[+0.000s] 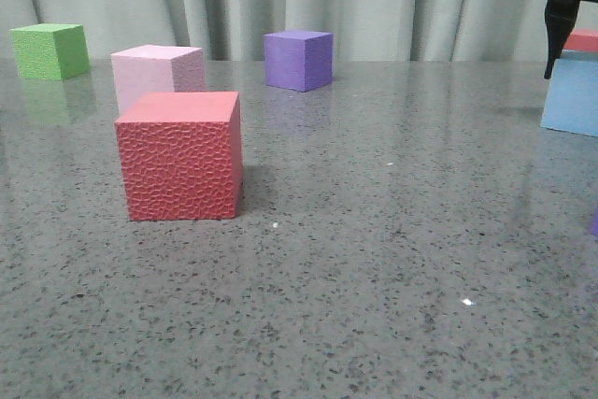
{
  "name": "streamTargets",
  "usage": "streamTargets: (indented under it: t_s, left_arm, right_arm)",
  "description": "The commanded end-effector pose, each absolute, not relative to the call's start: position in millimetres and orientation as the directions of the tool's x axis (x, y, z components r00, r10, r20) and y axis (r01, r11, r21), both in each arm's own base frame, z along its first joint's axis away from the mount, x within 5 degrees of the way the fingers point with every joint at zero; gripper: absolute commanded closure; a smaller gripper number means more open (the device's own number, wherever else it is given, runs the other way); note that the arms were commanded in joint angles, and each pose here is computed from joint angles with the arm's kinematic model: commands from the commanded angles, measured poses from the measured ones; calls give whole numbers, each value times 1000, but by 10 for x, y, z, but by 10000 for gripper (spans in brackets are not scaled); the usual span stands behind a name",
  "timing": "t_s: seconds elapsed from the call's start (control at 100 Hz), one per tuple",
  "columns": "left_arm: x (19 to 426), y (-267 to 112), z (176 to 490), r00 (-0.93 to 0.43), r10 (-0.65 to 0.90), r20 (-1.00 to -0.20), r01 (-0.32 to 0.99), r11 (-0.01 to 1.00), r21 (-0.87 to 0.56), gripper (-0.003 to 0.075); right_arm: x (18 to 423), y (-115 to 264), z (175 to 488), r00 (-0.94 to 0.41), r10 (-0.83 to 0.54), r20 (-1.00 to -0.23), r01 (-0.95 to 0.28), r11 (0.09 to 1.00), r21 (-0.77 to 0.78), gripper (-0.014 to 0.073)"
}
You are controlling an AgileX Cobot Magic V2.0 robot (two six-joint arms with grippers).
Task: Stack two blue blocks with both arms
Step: 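Reach the right gripper down and grasp the far light blue cube, then lift the light blue cube and lower it beside the purple cube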
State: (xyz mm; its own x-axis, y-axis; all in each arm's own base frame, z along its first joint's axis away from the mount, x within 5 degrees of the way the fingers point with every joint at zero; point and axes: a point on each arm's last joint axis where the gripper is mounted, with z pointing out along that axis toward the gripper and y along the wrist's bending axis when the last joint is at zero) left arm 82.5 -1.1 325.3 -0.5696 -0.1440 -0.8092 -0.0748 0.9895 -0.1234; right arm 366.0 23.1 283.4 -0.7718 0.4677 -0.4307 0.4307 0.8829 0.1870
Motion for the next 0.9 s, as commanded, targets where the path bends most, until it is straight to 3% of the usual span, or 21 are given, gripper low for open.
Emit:
streamTargets:
  t_s: [0.0,0.35,0.89]
  left_arm:
    - [868,-19,3398,-499,-148,-854,-59,989,-137,39]
    - [868,-19,3398,-499,-148,-854,-59,989,-137,39]
    - [868,-19,3398,-499,-148,-854,-59,989,-137,39]
  right_arm:
    - [3625,223,3134,-735,435,-519,385,899,209,197]
    - [3480,528,3344,-755,316,-574,244,949,202,197]
    - [3443,1495,3805,-743,141,-654,-30,969,244,197]
